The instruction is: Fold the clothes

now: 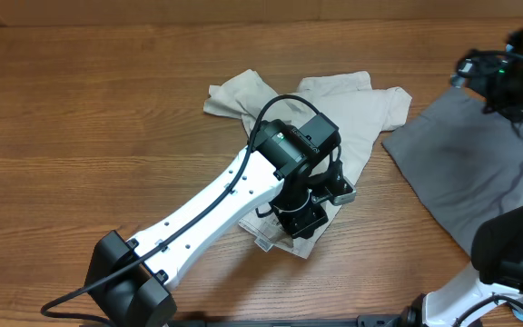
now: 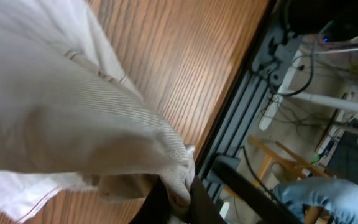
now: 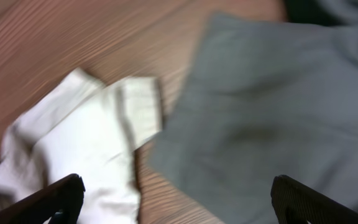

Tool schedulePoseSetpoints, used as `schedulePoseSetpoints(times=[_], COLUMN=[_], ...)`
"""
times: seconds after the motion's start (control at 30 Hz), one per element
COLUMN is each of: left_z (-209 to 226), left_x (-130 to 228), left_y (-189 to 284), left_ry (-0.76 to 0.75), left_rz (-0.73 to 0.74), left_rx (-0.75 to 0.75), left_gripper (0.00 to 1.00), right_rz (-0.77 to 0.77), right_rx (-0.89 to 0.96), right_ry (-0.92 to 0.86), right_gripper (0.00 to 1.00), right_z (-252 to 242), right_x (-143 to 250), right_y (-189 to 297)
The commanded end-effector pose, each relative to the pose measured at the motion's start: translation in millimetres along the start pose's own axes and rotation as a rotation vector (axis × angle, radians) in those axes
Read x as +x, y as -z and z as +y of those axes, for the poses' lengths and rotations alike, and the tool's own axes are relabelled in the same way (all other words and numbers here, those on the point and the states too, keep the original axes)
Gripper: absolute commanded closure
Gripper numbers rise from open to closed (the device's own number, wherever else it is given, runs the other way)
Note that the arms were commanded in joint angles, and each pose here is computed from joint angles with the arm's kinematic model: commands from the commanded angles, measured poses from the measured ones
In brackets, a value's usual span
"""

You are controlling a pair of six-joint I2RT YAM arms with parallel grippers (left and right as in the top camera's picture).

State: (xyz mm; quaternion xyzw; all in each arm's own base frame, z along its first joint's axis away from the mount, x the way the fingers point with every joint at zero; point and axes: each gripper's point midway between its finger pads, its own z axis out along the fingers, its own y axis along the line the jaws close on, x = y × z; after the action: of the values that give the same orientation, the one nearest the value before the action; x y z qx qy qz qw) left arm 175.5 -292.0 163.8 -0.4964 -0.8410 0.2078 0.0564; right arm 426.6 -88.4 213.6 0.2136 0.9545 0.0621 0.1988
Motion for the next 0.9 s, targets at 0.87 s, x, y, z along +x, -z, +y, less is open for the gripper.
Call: schedulePoseSetpoints(times=[0.87], left_z=[69.2], left_x=[149.9], left_y=[-73.5], left_ry=[0.545], left_rz=[0.47], left_rx=[-0.303], left_gripper=[0.96], right_rz=[0.039], right_rx=[-0.45], right_ry=[0.629], right_gripper=[0.0], right_z=[170.1], right_x=[49.3], right_y=[-17.4])
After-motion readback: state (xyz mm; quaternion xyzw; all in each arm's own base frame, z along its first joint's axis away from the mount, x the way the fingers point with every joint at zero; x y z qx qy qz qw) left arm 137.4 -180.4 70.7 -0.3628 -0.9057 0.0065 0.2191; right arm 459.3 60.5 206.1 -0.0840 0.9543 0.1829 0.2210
